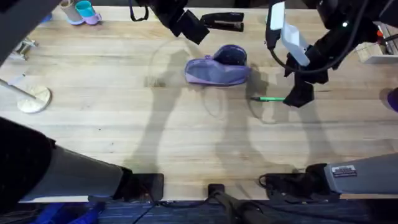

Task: Unzip the bag, pick up the pens from the table one at a time and place them inside, then zip the bag closed.

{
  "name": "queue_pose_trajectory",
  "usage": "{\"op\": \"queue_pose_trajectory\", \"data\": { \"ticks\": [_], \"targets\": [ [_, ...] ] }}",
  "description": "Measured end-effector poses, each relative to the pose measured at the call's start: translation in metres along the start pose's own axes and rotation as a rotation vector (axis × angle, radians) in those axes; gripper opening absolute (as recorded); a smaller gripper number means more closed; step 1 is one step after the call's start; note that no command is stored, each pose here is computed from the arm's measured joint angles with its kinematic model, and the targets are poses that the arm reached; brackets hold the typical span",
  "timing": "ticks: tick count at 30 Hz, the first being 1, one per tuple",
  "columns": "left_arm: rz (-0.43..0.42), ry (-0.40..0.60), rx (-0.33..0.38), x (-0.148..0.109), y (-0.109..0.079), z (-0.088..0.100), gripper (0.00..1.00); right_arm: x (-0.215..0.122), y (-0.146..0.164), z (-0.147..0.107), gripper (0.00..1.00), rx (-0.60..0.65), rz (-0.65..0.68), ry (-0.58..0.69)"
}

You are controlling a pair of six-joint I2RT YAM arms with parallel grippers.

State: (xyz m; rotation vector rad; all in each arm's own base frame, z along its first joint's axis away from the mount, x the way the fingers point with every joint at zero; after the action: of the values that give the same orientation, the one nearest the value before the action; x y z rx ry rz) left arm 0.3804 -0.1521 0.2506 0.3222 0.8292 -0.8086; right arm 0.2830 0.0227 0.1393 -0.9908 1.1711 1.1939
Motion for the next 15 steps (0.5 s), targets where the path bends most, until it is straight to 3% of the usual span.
{"op": "queue_pose_trajectory", "data": {
  "ticks": [8, 15],
  "targets": [
    [-0.001, 0.002, -0.001, 0.0, 0.0, 0.0, 0.993, 0.002, -0.009, 0.005, 0.996, -0.021, -0.04, -0.039],
    [-0.001, 0.003, -0.001, 0.0, 0.0, -0.001, 0.993, 0.029, -0.002, 0.001, 0.997, -0.024, -0.023, -0.044]
  ]
}}
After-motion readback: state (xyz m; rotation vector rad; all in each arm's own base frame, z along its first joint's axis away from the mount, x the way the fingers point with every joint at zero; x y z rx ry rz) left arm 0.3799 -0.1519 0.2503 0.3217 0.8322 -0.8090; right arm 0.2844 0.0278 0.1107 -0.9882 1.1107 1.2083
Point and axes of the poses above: each hand's point on the last joint's axis, 136 mm out from that joint toward the fingers, its own x axis out along the fingers, its own y axis along the line the jaws close on, z = x × y, the point moved 3 cm from there along -x, back along the fingers, and after that the axes turned 9 degrees about -x, right-handed, at the moved point
